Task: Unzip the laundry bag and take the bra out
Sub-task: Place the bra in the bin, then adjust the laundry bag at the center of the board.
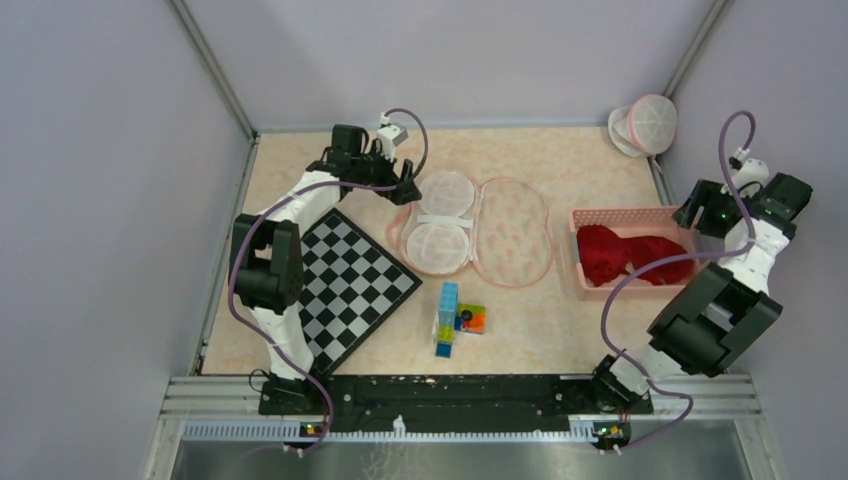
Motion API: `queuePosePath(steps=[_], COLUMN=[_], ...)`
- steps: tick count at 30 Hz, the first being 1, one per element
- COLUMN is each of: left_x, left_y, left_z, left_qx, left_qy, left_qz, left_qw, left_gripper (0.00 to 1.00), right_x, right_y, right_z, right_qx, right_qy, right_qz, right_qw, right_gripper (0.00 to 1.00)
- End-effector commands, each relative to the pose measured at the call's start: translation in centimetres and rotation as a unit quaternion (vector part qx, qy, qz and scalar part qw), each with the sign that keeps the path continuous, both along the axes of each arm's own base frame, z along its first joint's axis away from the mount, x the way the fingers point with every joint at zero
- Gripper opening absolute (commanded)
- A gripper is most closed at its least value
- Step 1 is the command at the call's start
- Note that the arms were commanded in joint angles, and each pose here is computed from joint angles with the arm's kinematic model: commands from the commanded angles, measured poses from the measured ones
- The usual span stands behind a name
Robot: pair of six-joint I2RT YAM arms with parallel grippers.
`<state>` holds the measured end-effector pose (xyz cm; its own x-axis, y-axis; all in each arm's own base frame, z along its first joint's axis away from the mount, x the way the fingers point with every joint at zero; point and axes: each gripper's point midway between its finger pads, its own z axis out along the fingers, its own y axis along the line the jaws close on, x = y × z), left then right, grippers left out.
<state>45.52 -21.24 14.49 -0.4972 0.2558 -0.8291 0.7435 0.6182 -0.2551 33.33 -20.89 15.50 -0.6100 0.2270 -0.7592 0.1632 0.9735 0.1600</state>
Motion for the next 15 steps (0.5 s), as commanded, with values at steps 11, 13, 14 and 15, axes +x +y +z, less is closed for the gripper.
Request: queuePosePath(steps=[11,13,14,15], left_x=[0.1,-0.1,-0.2,-0.4], left_y=[0.9,0.6,0.4,0.2], left_z=[0.1,-0.4,-0.7,-1.0], left_qx=[0.047,0.059,0.067,0.077], left_qy=[-0.040,-0.044,-0.045,-0.046], left_qz=[-0.010,-0.019,-0.023,-0.026], left_qw=[0.998,0.997,0.996,0.996], left_gripper=[0.99,0.99,0.99,0.99], right_x=[4.9,4.4,4.0,3.5], right_y=[24.1,27.3,28.6,30.2], right_z=[8.7,7.2,6.2,5.3], right_qx=[0.012,0.017,0.021,0.025], right_qy=[-0.075,-0.061,-0.052,-0.047], right_qz=[0.271,0.310,0.326,0.346], right_qw=[0.960,0.949,0.944,0.937], right_gripper=[0.66,0.66,0.66,0.66])
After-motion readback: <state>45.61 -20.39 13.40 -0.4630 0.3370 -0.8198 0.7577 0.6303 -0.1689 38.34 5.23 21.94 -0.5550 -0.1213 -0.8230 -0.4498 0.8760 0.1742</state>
